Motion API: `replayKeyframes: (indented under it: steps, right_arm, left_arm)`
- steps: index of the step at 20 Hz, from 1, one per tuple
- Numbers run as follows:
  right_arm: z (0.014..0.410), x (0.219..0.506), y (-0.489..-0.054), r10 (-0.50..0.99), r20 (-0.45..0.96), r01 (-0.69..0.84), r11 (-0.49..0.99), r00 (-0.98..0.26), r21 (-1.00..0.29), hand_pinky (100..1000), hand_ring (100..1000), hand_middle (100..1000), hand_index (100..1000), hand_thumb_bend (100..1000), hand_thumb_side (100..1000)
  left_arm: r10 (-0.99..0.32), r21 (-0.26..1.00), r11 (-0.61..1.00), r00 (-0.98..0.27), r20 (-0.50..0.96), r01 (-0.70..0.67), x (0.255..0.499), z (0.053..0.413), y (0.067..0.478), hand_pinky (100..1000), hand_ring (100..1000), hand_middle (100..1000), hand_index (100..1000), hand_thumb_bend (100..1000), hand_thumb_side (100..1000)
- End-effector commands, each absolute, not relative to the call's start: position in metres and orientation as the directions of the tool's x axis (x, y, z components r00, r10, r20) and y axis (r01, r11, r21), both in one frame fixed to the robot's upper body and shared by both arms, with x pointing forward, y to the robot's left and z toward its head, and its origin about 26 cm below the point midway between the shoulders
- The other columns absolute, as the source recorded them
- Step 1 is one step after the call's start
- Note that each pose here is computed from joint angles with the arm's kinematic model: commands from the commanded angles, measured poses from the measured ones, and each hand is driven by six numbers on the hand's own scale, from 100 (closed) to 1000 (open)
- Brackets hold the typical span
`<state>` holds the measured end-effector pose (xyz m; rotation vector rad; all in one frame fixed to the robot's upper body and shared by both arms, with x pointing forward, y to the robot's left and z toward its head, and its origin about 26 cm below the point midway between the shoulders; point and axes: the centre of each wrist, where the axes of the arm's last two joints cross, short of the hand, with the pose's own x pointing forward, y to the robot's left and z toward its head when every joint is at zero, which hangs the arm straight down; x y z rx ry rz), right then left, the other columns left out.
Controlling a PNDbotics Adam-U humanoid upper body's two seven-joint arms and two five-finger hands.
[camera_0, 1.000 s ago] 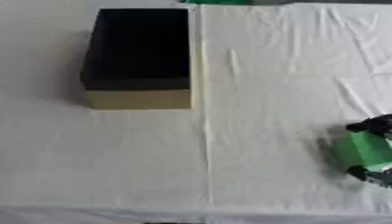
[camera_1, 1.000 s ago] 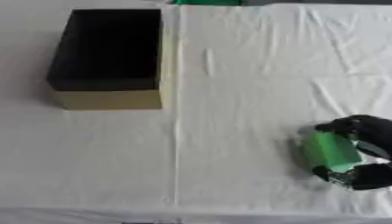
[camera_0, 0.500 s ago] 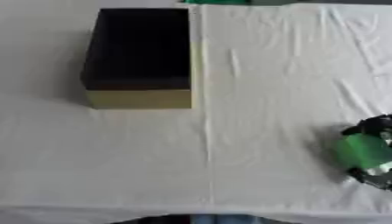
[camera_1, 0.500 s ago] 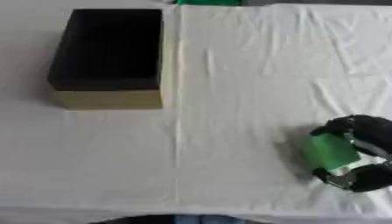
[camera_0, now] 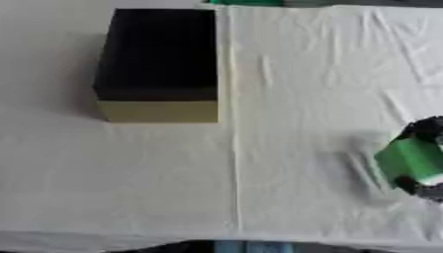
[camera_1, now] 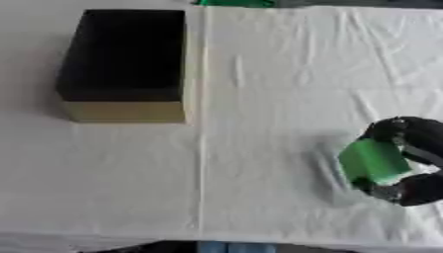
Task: Pick up objects on the table and place them in the box.
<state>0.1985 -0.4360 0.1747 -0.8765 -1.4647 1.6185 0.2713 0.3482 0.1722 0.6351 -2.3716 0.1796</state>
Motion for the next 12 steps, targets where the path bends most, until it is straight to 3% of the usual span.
replayKeyframes:
  steps: [1, 12]
  right_arm:
    - [0.203, 0.208, -0.438, 0.862, -0.020, -0.069, -0.064, -0.506, -0.996, 818, 709, 662, 789, 100, 824]
    - [0.306, 0.247, -0.404, 0.758, -0.025, 0.029, -0.008, -0.651, -1.000, 822, 704, 658, 791, 100, 818]
  left_arm:
    - [-0.415, 0.048, 0.869, -0.674, 0.611, -0.492, 0.269, 0.183, 0.351, 580, 537, 596, 712, 313, 963]
    - [-0.409, 0.056, 0.880, -0.693, 0.593, -0.471, 0.272, 0.188, 0.348, 580, 537, 596, 712, 314, 959]
